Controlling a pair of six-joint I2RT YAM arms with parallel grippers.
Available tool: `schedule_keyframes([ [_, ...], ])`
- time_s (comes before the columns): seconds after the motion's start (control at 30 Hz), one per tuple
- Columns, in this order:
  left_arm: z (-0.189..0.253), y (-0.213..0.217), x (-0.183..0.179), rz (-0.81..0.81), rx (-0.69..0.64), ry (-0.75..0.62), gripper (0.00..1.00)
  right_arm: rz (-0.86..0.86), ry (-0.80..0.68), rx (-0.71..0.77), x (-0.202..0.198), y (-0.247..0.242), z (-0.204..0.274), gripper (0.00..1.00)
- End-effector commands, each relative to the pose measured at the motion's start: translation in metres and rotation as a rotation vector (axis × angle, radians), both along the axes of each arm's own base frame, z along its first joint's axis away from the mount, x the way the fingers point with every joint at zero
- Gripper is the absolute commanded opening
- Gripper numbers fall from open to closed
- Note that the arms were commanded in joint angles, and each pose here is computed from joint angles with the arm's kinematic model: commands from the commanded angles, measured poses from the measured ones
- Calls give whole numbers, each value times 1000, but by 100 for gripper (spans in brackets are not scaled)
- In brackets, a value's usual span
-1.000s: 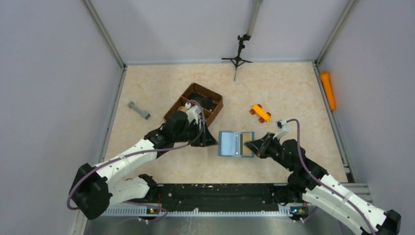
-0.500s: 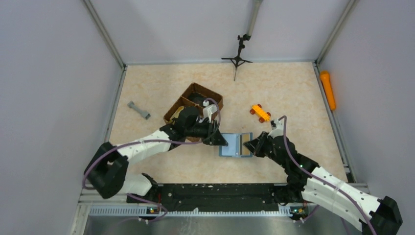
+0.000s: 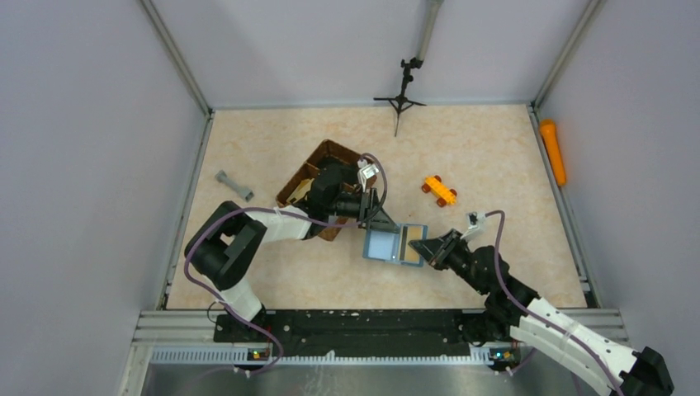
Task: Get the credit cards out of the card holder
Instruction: Remove the credit card from the card holder.
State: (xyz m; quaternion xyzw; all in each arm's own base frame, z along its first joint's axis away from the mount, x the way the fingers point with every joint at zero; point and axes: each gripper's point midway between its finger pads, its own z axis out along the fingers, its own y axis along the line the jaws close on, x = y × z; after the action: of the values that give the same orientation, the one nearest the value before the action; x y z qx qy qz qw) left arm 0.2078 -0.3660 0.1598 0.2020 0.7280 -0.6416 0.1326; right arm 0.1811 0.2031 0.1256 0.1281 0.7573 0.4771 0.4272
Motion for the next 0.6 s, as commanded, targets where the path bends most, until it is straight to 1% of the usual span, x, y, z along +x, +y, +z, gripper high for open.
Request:
schedule_keyframes([
  [0.0,19,4,-9,-73,-112,-44,38,5,-122,176,3,5,53,0],
  [0.1,21,9,-11,-84,-139,-31,42,6,-140,176,3,5,59,0],
  [0.17,17,10,-11,-84,-122,-19,43,8,-151,176,3,5,61,0],
  [0.33,11,10,-10,-78,-97,-13,42,1,-170,182,5,4,67,0],
  [0.57,4,9,-9,-75,-84,9,40,34,-183,208,4,11,79,0],
])
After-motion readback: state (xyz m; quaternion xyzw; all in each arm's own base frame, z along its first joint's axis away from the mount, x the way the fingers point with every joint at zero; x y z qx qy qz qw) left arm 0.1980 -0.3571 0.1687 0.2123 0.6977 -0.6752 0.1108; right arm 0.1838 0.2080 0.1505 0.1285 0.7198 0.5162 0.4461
